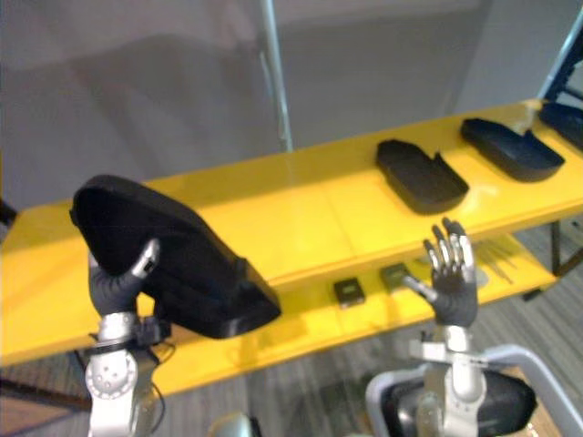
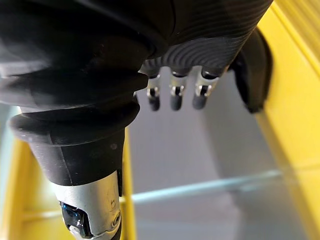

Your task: Walk over and take plastic housings, then place them on the shelf

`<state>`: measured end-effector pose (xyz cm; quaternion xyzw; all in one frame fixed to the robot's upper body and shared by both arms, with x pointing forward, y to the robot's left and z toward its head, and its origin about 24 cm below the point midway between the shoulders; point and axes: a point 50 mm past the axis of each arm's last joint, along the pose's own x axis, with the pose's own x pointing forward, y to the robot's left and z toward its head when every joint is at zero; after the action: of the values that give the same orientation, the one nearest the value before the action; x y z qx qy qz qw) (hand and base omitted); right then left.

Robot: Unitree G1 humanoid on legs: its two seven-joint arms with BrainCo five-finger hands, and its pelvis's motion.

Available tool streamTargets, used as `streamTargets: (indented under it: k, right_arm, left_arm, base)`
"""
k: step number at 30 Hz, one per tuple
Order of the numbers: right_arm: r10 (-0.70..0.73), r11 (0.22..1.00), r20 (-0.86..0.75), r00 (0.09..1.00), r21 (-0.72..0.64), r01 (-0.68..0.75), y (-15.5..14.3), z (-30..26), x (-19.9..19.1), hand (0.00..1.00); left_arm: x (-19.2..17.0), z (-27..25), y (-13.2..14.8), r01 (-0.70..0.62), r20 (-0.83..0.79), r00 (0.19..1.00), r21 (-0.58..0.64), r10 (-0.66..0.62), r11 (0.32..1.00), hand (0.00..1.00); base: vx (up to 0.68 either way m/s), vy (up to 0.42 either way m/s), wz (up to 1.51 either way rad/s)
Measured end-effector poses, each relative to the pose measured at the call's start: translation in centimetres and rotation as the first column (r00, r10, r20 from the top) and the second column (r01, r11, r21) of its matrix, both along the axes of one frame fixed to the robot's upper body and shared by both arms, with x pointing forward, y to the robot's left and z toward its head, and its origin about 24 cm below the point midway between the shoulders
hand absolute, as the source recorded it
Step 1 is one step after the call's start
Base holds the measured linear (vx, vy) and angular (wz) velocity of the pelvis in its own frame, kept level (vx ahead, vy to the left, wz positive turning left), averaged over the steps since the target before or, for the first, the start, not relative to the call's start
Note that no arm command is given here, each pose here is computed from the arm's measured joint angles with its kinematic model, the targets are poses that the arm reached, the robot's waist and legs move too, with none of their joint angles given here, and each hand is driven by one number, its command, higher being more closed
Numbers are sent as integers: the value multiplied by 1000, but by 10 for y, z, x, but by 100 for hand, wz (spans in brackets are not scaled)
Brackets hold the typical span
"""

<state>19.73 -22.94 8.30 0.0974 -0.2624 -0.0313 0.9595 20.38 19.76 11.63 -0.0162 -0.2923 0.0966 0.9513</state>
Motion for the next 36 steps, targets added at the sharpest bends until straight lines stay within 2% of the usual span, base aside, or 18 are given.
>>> streamTargets:
  k: [4, 8, 16, 18, 23, 26, 30, 32, 36]
  right_arm:
    - [-15, 1000, -26, 1000, 2, 15, -4, -6, -5, 0]
    - [25, 998, -15, 1000, 62, -24, 14, -8, 1, 0]
    - [92, 992, -25, 995, 94, -89, 41, -10, 8, 0]
    - [83, 994, -37, 996, 77, -80, 41, -10, 9, 0]
    - [89, 994, -108, 990, 80, -81, 38, -16, 11, 0]
    - [101, 993, -151, 983, 76, -90, 36, -20, 11, 0]
    - [108, 993, -207, 972, 75, -94, 34, -26, 9, 0]
    - [106, 994, -248, 963, 64, -93, 29, -32, 4, 0]
    - [113, 993, -302, 947, 49, -103, 25, -39, -2, 0]
  left_arm:
    - [-1, 0, 2, -2, 3, 1000, 8, 2, 1000, 100]
    - [-4, 7, 15, -54, 24, 998, 34, 53, 998, 100]
    - [-2, 12, 14, -64, -8, 998, 70, 64, 996, 100]
    - [0, 12, 13, -55, -20, 998, 69, 56, 996, 100]
    - [8, 19, 8, 88, -27, 996, 16, -87, 996, 100]
    - [18, 19, 9, 174, -106, 979, -12, -174, 985, 100]
    - [51, 6, 25, 196, -268, 943, -32, -198, 980, 100]
    - [76, -7, 41, 168, -398, 902, -31, -167, 985, 100]
    - [113, 2, 79, 100, -508, 858, 15, -79, 995, 100]
  base:
    - [174, 303, -11]
    - [155, 272, -16]
    - [75, 127, -40]
    - [-15, 37, -20]
    - [-68, -25, -5]
    - [-89, -28, -9]
    - [-121, -47, -18]
    - [-119, -65, -21]
    - [-36, -42, -21]
